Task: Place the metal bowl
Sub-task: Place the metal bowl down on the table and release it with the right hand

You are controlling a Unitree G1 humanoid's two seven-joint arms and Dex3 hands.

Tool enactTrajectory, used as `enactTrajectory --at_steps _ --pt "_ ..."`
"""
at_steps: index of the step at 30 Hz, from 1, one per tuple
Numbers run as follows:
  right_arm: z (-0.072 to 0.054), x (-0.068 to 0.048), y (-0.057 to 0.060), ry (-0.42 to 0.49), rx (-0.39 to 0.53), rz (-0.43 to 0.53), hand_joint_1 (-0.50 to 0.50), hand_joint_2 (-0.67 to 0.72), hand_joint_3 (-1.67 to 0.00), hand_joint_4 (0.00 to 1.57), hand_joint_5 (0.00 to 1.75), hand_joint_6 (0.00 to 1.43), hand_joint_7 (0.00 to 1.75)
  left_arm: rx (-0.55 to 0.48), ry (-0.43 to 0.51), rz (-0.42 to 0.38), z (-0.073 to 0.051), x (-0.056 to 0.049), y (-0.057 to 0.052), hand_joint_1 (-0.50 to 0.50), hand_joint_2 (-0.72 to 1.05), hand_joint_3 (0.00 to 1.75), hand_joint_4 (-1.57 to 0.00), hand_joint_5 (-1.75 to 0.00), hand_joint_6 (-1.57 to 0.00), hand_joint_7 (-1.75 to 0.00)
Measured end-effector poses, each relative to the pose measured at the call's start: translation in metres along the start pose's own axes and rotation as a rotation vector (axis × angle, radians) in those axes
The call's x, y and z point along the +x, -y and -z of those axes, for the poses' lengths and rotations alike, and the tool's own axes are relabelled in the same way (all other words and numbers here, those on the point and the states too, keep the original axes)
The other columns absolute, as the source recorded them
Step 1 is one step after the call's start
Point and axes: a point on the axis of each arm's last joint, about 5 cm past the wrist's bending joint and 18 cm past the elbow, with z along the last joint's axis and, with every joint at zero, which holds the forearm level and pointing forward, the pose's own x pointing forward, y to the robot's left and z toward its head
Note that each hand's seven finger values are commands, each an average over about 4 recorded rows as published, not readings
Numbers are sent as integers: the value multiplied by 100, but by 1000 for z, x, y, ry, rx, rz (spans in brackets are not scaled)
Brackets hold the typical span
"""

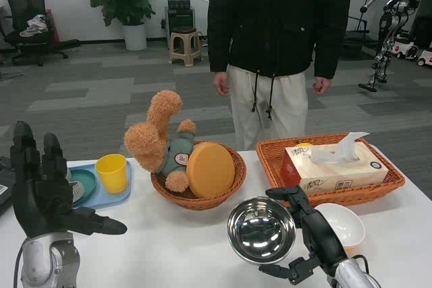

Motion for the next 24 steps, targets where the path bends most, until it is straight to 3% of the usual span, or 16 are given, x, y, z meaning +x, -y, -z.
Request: enactTrajectory --at_steps 5,24 --pt "4 0 -2 -7 37 -7 -25 -54 -135 128 165 116 168 -1 -3 -2 1 -1 0 -50 -72 9 0 0 0 0" --pt "5 3 -1 -14 39 -10 -25 -54 -135 129 165 117 168 6 -11 -5 2 -2 -1 -50 -72 9 0 0 0 0"
